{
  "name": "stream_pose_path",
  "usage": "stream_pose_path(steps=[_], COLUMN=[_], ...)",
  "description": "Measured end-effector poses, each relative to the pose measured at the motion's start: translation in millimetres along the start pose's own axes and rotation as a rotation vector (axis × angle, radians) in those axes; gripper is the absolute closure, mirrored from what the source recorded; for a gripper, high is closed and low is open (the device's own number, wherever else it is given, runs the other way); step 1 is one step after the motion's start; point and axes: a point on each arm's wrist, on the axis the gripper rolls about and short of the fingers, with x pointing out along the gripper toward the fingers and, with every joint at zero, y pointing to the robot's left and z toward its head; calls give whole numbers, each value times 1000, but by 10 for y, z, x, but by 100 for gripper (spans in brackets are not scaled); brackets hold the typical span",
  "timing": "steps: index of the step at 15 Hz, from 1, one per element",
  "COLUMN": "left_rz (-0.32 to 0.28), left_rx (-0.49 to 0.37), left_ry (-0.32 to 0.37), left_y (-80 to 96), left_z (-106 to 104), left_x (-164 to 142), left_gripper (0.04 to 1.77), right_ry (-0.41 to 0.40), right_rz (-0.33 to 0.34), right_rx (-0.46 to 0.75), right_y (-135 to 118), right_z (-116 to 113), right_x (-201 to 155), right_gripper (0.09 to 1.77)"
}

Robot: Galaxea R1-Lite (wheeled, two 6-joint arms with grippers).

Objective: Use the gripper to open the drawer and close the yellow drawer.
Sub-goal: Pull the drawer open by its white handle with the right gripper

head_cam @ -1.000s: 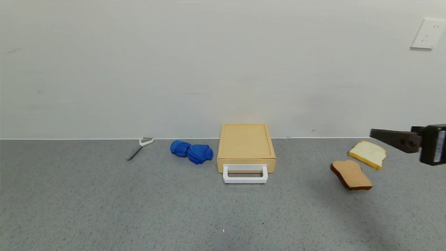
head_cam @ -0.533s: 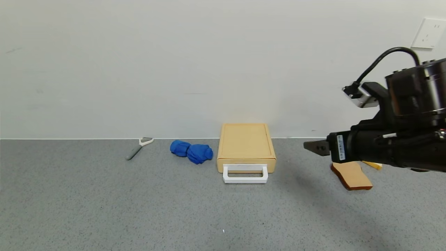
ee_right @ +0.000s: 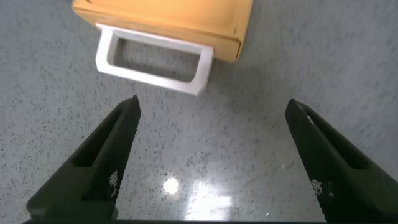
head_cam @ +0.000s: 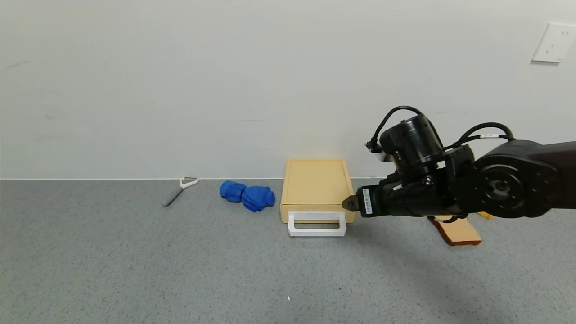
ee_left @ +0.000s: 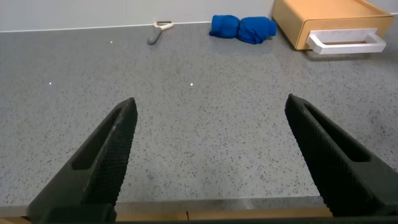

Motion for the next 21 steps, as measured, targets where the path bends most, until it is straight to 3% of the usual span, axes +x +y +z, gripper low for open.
stream_pose_path(steps=[2,5,21], left_rz=[0,0,0], left_rx=[0,0,0], left_ry=[0,0,0], left_y=[0,0,0], left_z=[0,0,0], left_x=[0,0,0], left_gripper=[9,9,9], right_ry=[71,116,208], right_rz=[-15,-27,-92], right_rx=[47,99,284], right_y=[61,158,550], right_z=[-28,-67,-56], right_x=[168,432,1037], right_gripper=[15,15,15])
